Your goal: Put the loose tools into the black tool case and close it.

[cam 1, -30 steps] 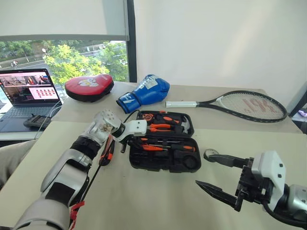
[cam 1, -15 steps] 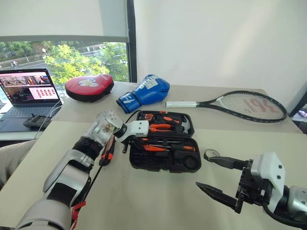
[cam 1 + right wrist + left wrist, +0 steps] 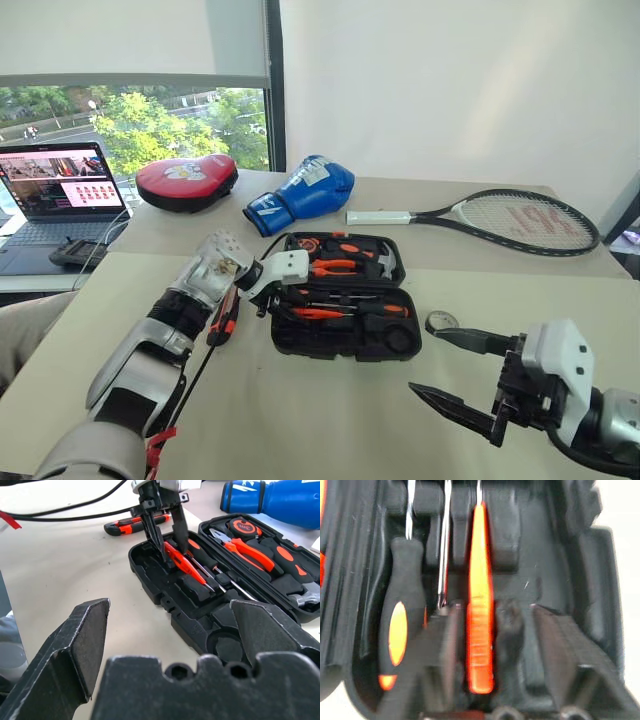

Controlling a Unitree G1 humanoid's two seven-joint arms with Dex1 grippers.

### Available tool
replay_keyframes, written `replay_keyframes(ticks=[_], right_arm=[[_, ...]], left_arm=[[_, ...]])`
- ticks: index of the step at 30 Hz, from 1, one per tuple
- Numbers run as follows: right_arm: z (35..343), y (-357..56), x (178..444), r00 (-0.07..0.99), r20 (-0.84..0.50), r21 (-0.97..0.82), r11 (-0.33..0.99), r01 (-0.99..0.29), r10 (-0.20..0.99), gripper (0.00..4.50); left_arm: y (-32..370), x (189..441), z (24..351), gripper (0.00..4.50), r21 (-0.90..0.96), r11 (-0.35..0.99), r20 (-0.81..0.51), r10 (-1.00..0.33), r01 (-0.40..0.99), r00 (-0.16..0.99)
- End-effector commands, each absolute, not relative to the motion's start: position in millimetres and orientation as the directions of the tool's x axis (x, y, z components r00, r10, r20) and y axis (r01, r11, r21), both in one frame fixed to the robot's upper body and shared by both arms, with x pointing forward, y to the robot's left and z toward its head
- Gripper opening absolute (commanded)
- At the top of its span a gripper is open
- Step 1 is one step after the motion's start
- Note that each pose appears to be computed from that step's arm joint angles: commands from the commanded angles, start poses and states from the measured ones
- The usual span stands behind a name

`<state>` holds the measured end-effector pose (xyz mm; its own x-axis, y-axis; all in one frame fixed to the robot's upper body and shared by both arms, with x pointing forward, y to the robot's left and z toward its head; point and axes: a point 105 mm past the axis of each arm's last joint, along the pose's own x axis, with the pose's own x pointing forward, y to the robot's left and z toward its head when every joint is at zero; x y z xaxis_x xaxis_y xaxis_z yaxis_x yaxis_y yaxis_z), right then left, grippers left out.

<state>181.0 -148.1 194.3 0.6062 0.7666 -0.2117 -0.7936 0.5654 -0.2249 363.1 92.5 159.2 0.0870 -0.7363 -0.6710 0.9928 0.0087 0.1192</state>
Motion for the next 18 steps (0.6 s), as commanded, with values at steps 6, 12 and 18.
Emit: replay_keyframes(ticks=[6,12,18], right_arm=[[202,-141,182,0.595,-0.166,-0.262,0.547,-0.795,0.786,4.50],[203,-142,184,0.602,-0.163,-0.266,0.553,-0.790,0.781,4.50],[204,-143,181,0.609,-0.165,-0.264,0.560,-0.785,0.776,4.50]], left_arm=[[98,372,218,1.03,-0.011,0.294,-0.314,-0.909,0.956,0.276],[87,359,190,0.11,-0.021,0.423,-0.144,-0.898,0.906,0.416],[88,340,154,0.11,-0.005,0.473,-0.163,-0.870,0.881,0.466]])
